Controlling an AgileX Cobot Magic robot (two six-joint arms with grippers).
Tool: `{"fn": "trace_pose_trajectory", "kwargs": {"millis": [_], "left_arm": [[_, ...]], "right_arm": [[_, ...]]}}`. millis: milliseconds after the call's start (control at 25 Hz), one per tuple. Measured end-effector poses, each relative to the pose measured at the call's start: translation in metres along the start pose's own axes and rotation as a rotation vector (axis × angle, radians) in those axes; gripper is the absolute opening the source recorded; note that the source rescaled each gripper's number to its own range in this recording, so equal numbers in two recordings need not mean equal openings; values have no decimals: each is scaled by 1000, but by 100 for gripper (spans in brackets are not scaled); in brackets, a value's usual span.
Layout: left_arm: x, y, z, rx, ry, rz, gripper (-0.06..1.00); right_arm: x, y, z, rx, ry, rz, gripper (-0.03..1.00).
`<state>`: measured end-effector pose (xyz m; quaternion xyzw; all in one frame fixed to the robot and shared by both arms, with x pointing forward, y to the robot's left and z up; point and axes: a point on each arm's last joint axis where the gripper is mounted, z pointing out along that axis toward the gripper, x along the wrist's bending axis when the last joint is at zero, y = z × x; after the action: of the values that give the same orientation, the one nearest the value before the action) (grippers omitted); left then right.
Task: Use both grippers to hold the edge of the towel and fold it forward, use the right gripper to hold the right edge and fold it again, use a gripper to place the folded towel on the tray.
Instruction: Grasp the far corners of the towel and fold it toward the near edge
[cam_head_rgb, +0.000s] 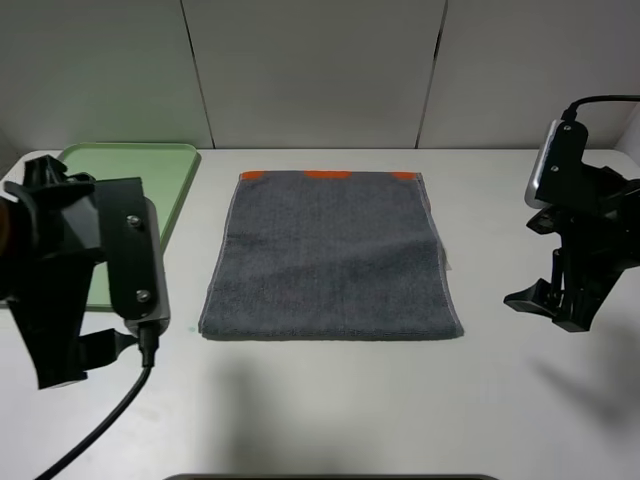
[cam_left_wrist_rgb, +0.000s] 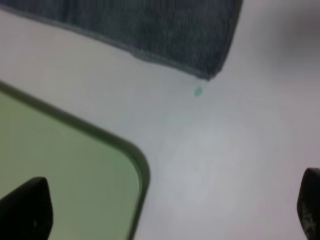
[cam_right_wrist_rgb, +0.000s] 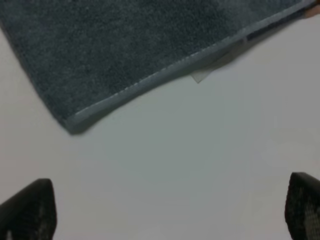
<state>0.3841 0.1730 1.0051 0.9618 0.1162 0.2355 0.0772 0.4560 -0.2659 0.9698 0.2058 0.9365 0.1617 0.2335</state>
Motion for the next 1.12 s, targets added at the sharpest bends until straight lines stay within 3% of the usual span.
{"fn": "trace_pose_trajectory", "kwargs": {"millis": [400, 880, 1120], "left_arm": [[-4, 26, 60, 29, 13, 237, 99], [-4, 50, 106, 54, 24, 370, 99], [-4, 64, 123, 44, 10, 392, 99]], "right_arm": [[0, 1, 0, -6, -4, 10, 100], [0, 0, 0, -9, -3, 21, 100], [0, 1, 0, -14, -2, 31, 100]]}}
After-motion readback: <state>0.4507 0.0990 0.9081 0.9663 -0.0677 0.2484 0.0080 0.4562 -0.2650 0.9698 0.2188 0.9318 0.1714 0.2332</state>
